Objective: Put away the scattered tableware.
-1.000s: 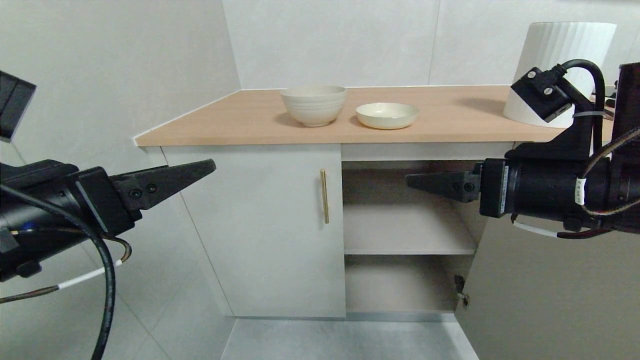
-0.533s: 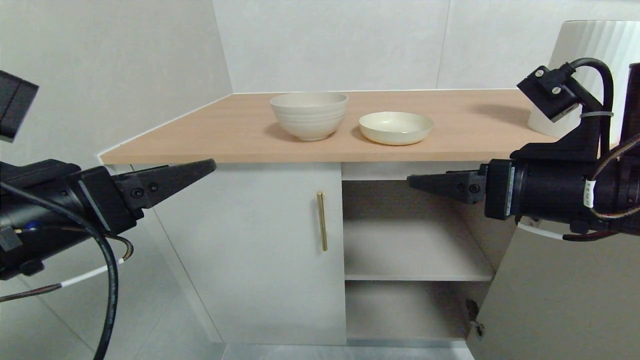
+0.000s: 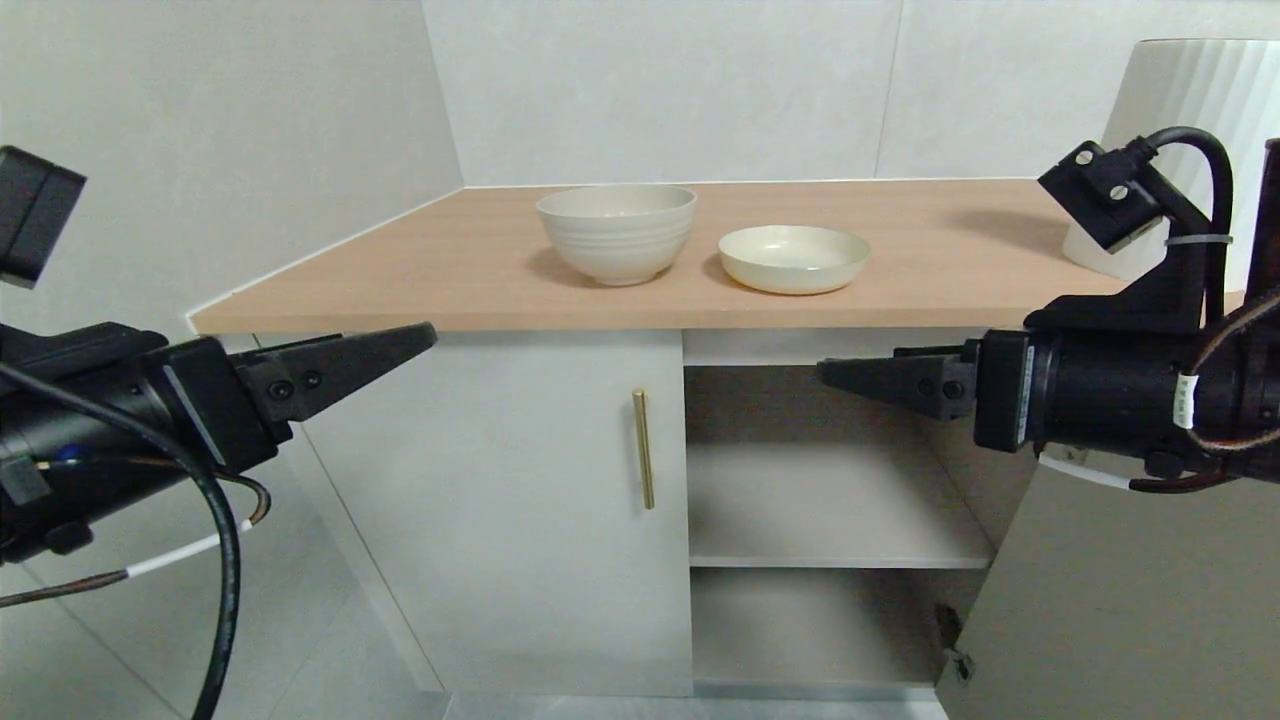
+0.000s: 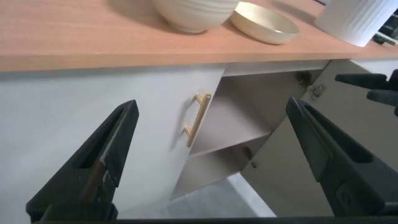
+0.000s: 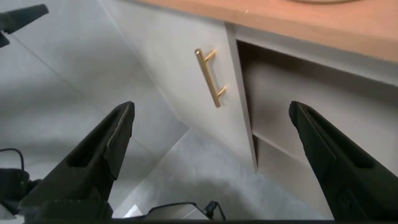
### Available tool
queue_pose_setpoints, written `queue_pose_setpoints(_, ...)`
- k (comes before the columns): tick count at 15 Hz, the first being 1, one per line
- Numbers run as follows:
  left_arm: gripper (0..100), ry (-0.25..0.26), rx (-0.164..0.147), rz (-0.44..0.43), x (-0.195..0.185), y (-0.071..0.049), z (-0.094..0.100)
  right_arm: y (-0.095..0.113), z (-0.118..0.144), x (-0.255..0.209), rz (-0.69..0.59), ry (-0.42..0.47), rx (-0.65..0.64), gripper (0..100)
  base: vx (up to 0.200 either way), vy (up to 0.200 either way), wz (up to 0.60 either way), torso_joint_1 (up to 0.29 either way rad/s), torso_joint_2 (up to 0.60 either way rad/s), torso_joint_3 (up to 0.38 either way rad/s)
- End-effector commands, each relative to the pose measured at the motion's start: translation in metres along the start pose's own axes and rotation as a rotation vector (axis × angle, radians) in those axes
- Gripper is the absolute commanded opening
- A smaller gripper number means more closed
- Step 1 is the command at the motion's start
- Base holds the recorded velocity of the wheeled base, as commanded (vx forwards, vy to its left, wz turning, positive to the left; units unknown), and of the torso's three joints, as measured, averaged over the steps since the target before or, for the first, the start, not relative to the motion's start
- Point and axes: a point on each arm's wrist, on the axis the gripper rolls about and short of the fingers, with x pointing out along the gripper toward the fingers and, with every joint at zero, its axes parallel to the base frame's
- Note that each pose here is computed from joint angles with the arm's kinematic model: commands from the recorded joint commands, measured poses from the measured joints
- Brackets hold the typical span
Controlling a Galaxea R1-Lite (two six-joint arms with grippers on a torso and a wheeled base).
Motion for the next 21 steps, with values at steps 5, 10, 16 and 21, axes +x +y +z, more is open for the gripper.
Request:
queue_pose_setpoints(5,100,0.039,-0.010,0.011,0.011,0.004,-0.006,0.000,-0.001,0.001,0.000,0.002,-0.001,100,0.000,0.000,0.00,0.075,-0.27,-0.263)
queue_pose_setpoints(10,100,0.083,-0.021,0.022,0.022,0.009,-0.014,-0.001,-0.001,0.003,-0.002,0.006,0.002,100,0.000,0.000,0.00,0.137,-0.50,-0.304)
queue_pose_setpoints(16,100,0.069,-0.027,0.006,0.044,0.010,-0.006,-0.003,0.000,0.010,-0.007,-0.014,0.000,100,0.000,0.000,0.00,0.181,-0.47,-0.294)
queue_pose_setpoints(21,100,0.060,-0.128,0.009,0.075,0.014,0.016,-0.018,0.007,0.021,-0.072,-0.080,0.002,100,0.000,0.000,0.00,0.129,-0.30,-0.176)
